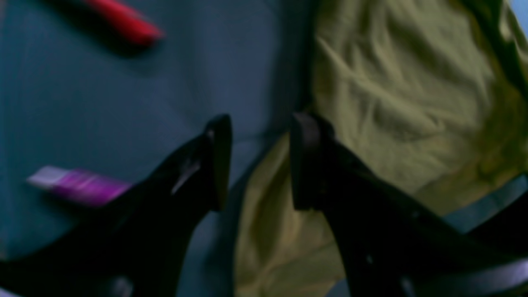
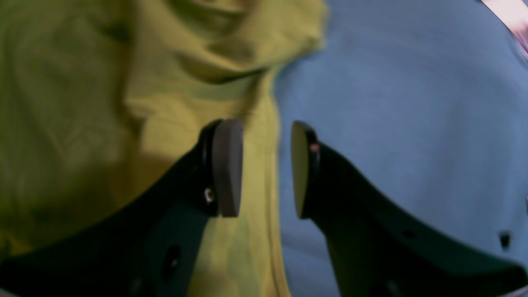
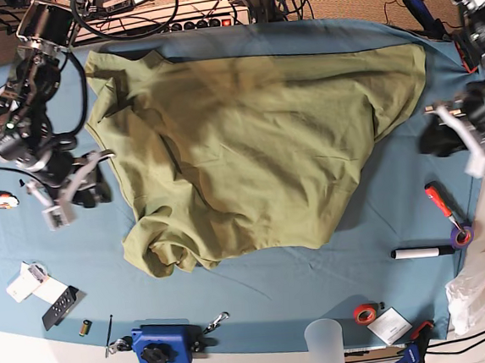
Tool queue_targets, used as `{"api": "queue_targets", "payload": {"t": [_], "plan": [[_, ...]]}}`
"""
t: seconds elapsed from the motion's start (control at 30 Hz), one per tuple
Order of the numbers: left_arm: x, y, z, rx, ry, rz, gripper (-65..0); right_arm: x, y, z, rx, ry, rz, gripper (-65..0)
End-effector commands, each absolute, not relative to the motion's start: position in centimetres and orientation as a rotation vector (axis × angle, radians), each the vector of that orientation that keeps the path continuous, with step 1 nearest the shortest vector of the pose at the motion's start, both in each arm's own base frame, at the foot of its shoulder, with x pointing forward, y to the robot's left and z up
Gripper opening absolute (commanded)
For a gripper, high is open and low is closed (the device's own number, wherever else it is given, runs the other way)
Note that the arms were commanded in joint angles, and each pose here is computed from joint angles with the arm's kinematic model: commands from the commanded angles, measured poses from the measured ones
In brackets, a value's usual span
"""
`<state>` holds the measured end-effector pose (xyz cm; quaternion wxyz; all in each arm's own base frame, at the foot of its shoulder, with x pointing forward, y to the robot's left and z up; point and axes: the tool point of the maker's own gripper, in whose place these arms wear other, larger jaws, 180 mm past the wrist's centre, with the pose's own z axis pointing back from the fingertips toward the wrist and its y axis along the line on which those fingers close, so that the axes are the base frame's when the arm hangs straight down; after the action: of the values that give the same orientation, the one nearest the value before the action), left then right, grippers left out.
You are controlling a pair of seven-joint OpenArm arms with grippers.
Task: Layout the t-shirt on the table in an organized manner, then fold the t-shirt properly
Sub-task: 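Grasp the shirt hem with both grippers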
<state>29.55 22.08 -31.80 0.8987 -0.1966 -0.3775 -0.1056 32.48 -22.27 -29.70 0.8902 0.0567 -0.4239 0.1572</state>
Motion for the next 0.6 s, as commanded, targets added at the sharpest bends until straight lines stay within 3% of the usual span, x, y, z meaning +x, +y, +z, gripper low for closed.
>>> {"api": "queue_targets", "payload": {"t": [0.0,0.3,0.57], "plan": [[31.1,21.7,-30.3,-0.404,-0.841,-0.247,-42.0,33.2,-22.0,-28.5,0.109,-0.923,0.345,-44.8],[34.6,15.7,-32.8,-0.406,-0.717,-0.448,-42.0,33.2,-20.6,-29.5,0.113,-0.896,0.354,-44.8],[36.8,14.4,-34.9,-0.518,-0.615,-0.405,-42.0,33.0,-20.7,-29.7,0.111,-0.883,0.354,-44.9]]}}
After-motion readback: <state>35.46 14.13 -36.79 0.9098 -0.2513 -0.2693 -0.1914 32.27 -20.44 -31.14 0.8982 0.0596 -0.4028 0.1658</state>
